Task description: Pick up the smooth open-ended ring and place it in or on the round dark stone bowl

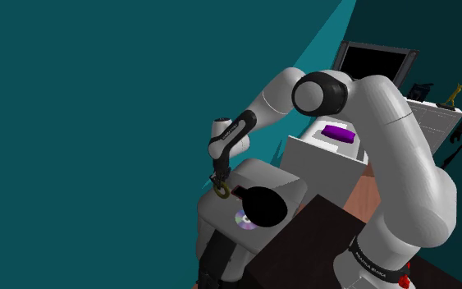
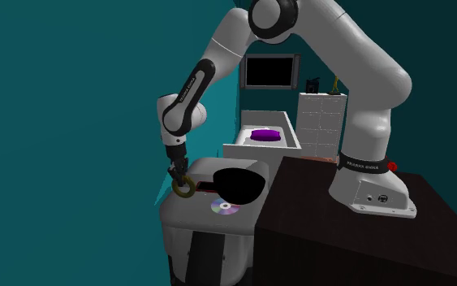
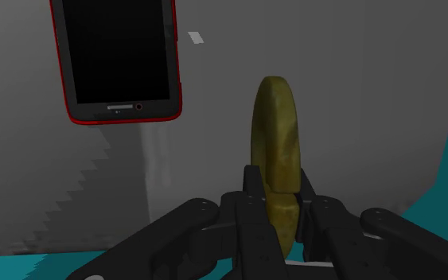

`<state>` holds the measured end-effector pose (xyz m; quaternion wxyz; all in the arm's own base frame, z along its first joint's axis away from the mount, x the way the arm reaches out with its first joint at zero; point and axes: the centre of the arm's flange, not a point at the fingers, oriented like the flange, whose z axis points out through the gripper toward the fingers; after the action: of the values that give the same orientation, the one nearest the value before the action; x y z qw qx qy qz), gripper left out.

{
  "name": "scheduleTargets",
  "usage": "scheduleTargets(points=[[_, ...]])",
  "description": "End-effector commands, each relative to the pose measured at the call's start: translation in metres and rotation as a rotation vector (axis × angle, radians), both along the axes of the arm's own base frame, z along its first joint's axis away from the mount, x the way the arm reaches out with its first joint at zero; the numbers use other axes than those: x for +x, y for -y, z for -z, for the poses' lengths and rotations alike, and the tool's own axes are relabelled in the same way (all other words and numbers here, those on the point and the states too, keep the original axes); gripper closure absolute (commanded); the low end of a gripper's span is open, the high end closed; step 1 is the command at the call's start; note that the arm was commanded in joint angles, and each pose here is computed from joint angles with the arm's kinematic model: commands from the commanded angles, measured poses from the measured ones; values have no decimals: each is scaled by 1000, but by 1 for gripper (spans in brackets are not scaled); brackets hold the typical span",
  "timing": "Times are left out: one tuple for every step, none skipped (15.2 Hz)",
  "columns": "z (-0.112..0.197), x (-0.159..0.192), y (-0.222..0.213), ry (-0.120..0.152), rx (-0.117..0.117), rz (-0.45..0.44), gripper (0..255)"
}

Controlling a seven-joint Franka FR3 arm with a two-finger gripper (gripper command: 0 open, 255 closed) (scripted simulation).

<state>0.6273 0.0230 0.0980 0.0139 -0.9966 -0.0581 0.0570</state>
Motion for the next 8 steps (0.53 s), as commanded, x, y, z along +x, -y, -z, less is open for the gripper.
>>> scheduleTargets(points=[[0, 0, 0, 0, 0, 0, 255], [0, 0, 0, 0, 0, 0, 255], [0, 0, 0, 0, 0, 0, 255], [-5, 0, 0, 0, 0, 0, 255], [-10, 0, 0, 0, 0, 0, 255], [-16, 0, 0, 0, 0, 0, 255], [-21, 0, 0, 0, 0, 0, 255], [-26, 0, 0, 0, 0, 0, 255]])
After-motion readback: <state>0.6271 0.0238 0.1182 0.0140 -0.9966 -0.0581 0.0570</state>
